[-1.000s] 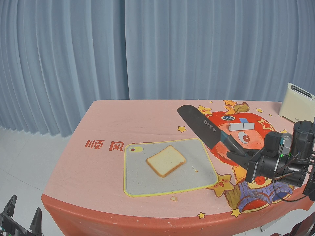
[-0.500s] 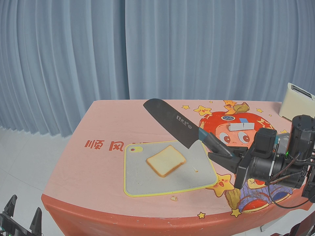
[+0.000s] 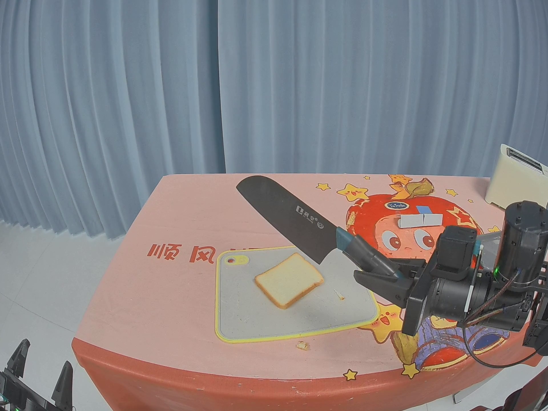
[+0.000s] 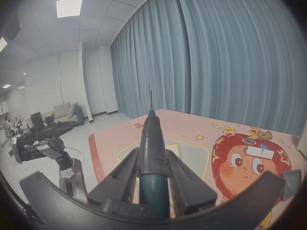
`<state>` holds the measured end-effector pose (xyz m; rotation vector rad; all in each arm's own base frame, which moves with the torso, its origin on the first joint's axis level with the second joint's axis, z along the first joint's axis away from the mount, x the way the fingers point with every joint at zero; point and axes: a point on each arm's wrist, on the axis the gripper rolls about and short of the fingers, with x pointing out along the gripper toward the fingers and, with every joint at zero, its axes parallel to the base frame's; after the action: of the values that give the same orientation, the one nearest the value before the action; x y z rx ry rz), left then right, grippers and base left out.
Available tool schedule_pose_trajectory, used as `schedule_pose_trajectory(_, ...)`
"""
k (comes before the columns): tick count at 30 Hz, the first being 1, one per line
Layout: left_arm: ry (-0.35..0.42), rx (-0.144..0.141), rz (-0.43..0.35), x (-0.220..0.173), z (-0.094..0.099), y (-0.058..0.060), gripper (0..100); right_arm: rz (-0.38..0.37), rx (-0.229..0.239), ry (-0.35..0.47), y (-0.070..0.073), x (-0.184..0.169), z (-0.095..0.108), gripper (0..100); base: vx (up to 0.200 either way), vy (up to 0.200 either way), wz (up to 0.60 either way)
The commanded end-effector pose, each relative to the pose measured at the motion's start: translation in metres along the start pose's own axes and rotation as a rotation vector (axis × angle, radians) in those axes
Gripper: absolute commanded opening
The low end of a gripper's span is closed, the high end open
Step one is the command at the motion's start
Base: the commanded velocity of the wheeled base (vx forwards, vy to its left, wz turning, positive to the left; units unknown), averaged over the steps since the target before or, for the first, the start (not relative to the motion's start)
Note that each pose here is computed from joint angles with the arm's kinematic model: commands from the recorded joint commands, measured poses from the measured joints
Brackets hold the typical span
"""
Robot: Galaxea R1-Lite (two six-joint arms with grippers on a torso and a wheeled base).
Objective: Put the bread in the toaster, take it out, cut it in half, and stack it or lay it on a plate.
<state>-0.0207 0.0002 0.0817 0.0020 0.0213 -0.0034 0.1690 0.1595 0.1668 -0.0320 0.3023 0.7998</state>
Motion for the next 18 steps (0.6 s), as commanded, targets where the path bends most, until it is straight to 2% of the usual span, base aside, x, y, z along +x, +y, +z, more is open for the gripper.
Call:
schedule_pose_trajectory(1, 0.017, 0.000, 0.002, 0.001, -0.005, 0.000, 100, 0.005, -0.002, 0.001, 0.001, 0.000, 0.000, 0, 0.000, 0.000, 0.00)
schedule_pose_trajectory(9, 0.017, 0.000, 0.000, 0.001, -0.005, 0.000, 100, 0.014, -0.007, 0.025, 0.006, 0.007, -0.006, 0, 0.000, 0.000, 0.00)
schedule_pose_trajectory(13, 0.017, 0.001, 0.000, 0.001, -0.005, 0.000, 100, 0.047, -0.017, 0.048, 0.015, 0.008, -0.012, 0, 0.000, 0.000, 0.00)
schedule_pose_trajectory(18, 0.017, 0.003, -0.003, 0.001, -0.005, 0.000, 100, 0.038, -0.025, 0.047, 0.015, 0.005, -0.013, 0, 0.000, 0.000, 0.00)
